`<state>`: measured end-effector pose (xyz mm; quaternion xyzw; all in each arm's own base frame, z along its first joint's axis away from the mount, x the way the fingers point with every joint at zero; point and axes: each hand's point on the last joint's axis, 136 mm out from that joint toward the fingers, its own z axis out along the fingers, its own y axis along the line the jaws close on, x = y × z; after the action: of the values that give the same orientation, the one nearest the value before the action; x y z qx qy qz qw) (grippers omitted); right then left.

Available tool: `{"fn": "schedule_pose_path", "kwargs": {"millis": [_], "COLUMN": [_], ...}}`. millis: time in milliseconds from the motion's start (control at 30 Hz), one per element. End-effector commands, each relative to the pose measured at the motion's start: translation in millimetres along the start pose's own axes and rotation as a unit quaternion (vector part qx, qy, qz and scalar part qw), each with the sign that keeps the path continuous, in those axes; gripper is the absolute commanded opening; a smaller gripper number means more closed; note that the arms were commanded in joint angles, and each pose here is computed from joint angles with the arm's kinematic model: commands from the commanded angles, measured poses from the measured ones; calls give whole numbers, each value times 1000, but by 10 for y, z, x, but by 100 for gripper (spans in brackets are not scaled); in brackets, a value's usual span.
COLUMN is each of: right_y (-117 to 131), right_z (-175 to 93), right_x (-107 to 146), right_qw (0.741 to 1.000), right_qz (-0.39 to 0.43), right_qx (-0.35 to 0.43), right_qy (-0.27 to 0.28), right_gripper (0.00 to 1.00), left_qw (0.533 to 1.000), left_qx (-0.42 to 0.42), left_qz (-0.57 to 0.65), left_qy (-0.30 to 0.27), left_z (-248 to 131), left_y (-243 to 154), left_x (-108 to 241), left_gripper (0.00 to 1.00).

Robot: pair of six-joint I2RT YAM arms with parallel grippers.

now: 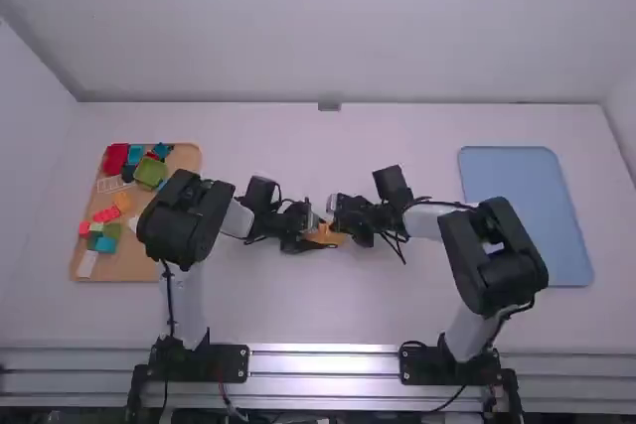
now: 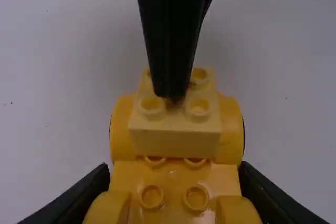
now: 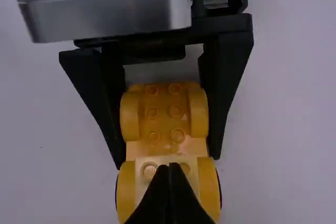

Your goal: Assemble lego blocks to make yellow taxi

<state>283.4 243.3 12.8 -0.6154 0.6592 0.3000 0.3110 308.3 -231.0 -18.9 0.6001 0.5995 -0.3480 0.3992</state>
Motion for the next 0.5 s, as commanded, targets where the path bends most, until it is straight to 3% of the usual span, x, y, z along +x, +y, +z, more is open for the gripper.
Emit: {"fn": "schedule_pose_path", "kwargs": {"millis": [0,233,467], "right_y": [50,119,88], "right_z": [82,195,186], "right_x": [160,56,209], "right_qw": [999,1000,998], "right_qz": [18,-11,18], "right_qx": [-8,-13,4], "right_qy": [26,25,67], "right_gripper": [0,0,0], "left_qw": [999,999,999], "left_qx": [5,3,5], "left_qz": [-37,-42,-43], "left_qy": [25,23,24], "left_z": [28,27,28], "left_y": [-107,-91,-103], "left_x": [185,175,183], "left_gripper": [36,35,35]}}
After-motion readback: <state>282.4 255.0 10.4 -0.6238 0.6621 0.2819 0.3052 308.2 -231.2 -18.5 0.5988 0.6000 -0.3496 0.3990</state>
